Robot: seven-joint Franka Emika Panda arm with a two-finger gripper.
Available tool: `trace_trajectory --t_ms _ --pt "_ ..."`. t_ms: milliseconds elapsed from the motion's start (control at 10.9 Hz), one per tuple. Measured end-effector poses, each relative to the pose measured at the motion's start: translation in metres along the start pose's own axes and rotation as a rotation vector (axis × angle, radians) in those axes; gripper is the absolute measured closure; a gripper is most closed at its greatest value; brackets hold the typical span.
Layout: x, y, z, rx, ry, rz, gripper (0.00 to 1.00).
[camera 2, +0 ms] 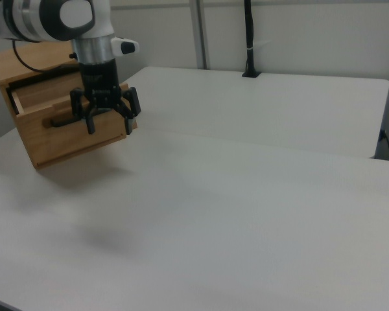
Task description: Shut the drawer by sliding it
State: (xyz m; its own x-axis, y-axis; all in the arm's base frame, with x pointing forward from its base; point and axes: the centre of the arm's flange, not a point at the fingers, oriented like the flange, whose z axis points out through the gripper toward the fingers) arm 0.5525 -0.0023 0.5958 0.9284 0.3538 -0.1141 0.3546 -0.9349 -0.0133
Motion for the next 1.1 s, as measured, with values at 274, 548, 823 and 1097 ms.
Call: trace_trajectory --t_ms 274,548,823,1097 --pt "-0.003 -0.007 -0.003 0.004 -0.009 -0.349 0.29" --pt "0.002 -0.022 -0.004 0.000 -0.008 -0.454 0.77" --pt "0.018 -0.053 -0.008 -0.030 0.032 -0.515 0.99" --pt "0.052 -0.077 0.010 -0.062 0.048 -0.571 0.99"
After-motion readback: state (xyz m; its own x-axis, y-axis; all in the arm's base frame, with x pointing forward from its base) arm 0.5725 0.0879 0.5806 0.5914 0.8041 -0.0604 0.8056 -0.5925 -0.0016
